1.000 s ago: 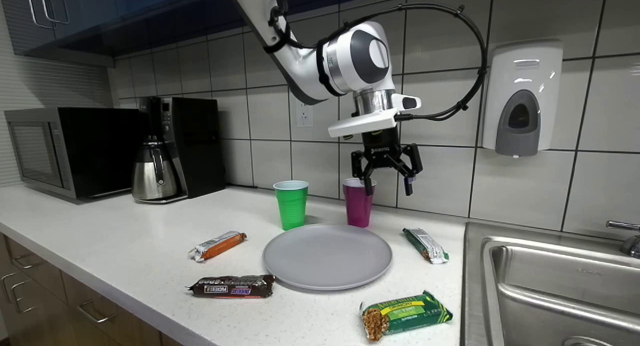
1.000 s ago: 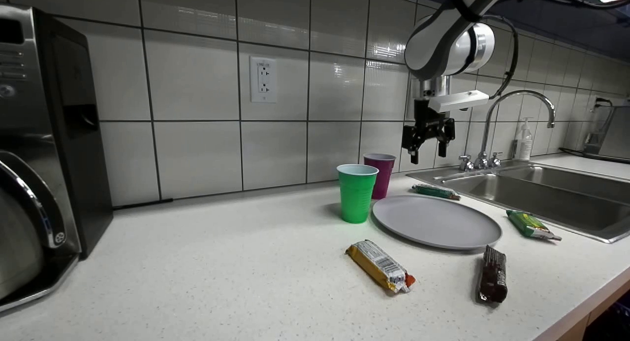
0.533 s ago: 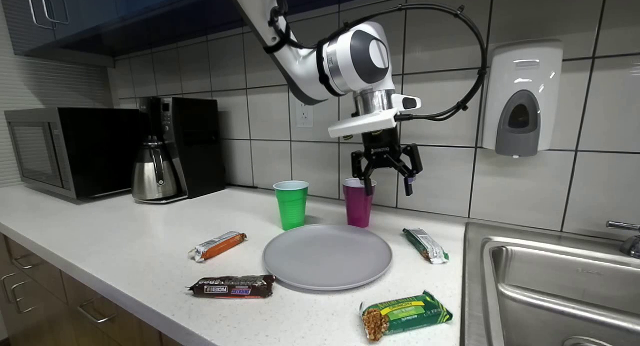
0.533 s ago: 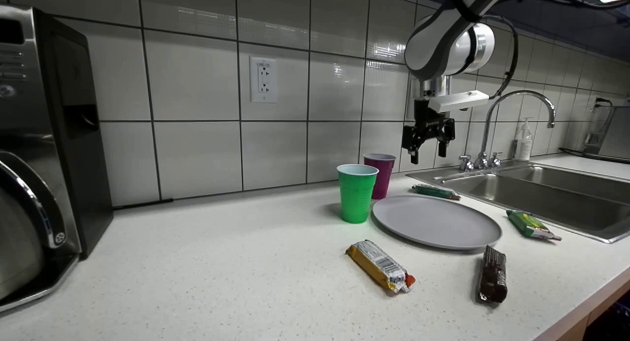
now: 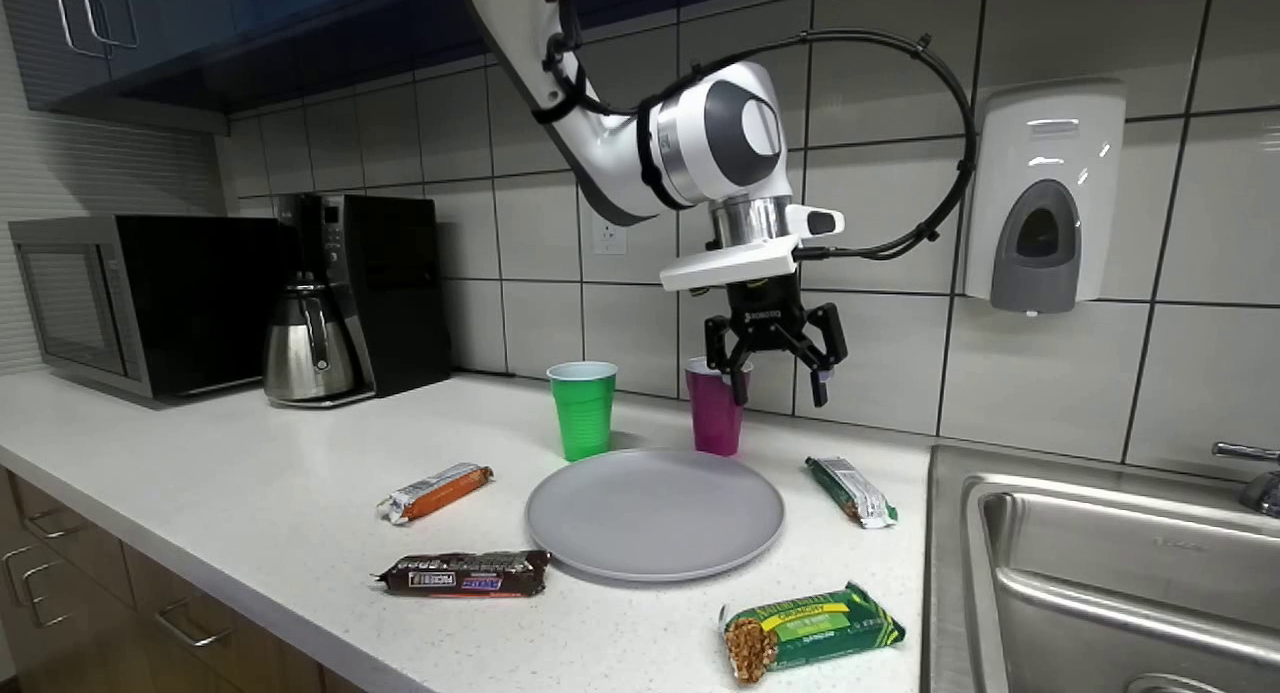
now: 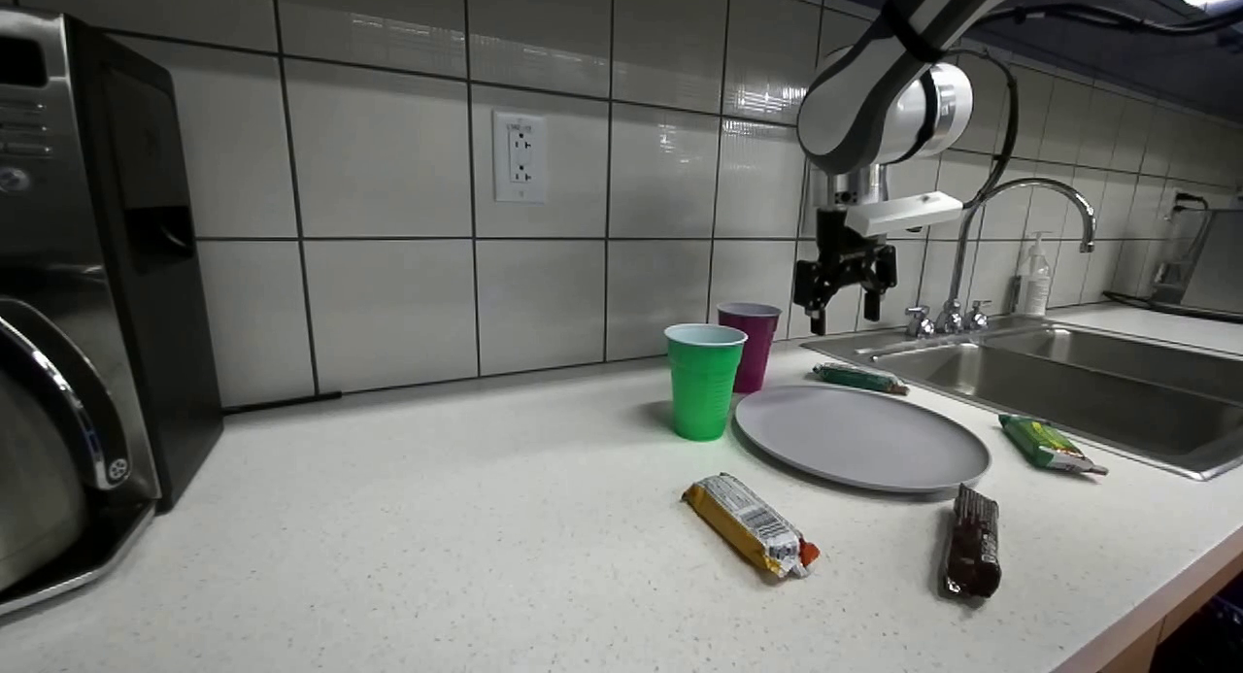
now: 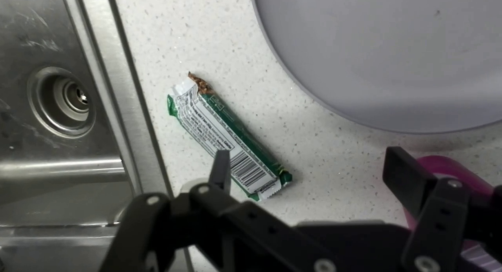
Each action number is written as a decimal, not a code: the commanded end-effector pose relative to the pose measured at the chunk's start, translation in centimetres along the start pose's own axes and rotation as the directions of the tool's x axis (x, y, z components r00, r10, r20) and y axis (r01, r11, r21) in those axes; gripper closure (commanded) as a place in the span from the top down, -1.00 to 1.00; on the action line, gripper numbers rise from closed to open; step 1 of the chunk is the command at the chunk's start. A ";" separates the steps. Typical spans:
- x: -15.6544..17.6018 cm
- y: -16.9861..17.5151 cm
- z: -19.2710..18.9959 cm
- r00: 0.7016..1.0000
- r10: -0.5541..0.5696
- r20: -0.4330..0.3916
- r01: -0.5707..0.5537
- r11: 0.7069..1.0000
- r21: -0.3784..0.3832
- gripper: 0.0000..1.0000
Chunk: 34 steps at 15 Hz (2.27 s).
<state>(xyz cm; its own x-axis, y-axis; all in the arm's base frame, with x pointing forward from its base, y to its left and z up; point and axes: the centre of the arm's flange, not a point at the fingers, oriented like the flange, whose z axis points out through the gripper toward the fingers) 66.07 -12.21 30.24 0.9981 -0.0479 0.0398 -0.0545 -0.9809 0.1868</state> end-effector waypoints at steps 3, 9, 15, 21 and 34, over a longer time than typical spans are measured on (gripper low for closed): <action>1.2 1.8 1.1 0.998 -0.059 -0.014 0.059 0.998 0.015 1.00; 3.0 4.5 2.2 0.992 -0.124 -0.010 0.125 0.991 0.057 1.00; 4.4 6.0 4.5 0.976 -0.217 -0.024 0.218 0.974 0.066 1.00; 4.7 5.9 6.6 0.946 -0.323 -0.028 0.324 0.943 0.072 1.00; 3.3 8.1 8.1 0.874 -0.484 -0.047 0.486 0.870 0.081 1.00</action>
<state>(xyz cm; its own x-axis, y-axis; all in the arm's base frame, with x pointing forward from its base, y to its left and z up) 69.06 -21.16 23.97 0.9151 0.4028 -0.0167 0.4018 -0.9080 0.1184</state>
